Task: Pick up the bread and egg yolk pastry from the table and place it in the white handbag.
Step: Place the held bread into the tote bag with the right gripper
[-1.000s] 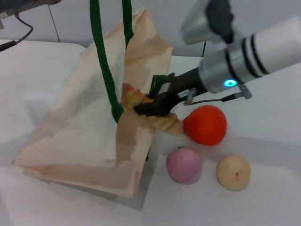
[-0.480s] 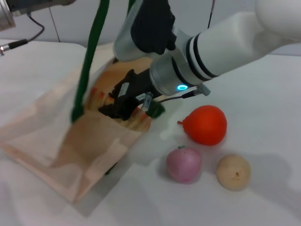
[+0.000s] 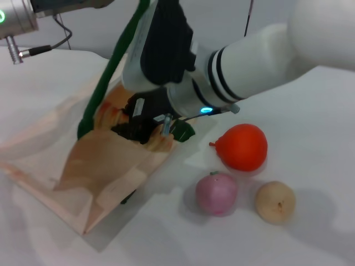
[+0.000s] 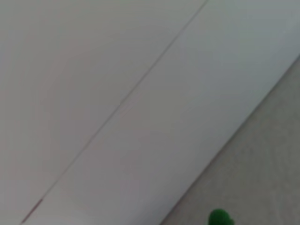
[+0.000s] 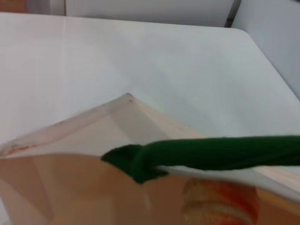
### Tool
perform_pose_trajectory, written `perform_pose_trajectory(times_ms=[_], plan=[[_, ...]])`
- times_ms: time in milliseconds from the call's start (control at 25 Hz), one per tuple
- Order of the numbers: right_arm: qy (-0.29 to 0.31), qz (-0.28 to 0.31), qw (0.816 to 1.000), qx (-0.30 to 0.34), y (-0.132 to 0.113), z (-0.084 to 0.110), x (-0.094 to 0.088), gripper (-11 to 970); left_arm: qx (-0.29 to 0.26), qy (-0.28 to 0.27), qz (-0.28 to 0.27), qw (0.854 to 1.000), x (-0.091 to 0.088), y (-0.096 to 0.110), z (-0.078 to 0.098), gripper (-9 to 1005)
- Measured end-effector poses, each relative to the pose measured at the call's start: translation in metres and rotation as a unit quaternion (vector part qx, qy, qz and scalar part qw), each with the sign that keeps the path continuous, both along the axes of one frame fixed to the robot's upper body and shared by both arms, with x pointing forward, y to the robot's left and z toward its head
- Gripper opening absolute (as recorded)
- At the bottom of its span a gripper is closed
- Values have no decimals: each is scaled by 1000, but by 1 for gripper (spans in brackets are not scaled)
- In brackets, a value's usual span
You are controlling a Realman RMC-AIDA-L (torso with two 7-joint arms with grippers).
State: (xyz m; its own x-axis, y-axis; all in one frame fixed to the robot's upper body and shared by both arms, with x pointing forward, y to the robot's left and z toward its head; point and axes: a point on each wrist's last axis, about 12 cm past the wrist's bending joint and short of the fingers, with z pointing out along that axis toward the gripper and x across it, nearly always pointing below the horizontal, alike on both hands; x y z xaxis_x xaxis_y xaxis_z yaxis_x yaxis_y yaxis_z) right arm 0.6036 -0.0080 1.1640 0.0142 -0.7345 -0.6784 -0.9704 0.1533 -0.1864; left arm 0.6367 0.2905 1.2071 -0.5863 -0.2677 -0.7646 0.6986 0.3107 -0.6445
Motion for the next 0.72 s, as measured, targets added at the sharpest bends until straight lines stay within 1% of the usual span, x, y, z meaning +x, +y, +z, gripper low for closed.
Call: perform_pose_trajectory(times_ms=[360, 560, 640, 720], plan=[[-27, 24, 999, -17, 8, -11, -10, 259, -10, -12, -28, 999, 0, -9, 9, 180], [-60, 59, 996, -22, 21, -15, -22, 255, -11, -14, -31, 999, 1, -12, 10, 182], [-75, 61, 995, -18, 23, -16, -23, 254, -12, -16, -36, 999, 2, -14, 12, 183], [-86, 53, 995, -18, 21, -18, -19, 252, -14, -17, -44, 999, 2, -19, 13, 184]])
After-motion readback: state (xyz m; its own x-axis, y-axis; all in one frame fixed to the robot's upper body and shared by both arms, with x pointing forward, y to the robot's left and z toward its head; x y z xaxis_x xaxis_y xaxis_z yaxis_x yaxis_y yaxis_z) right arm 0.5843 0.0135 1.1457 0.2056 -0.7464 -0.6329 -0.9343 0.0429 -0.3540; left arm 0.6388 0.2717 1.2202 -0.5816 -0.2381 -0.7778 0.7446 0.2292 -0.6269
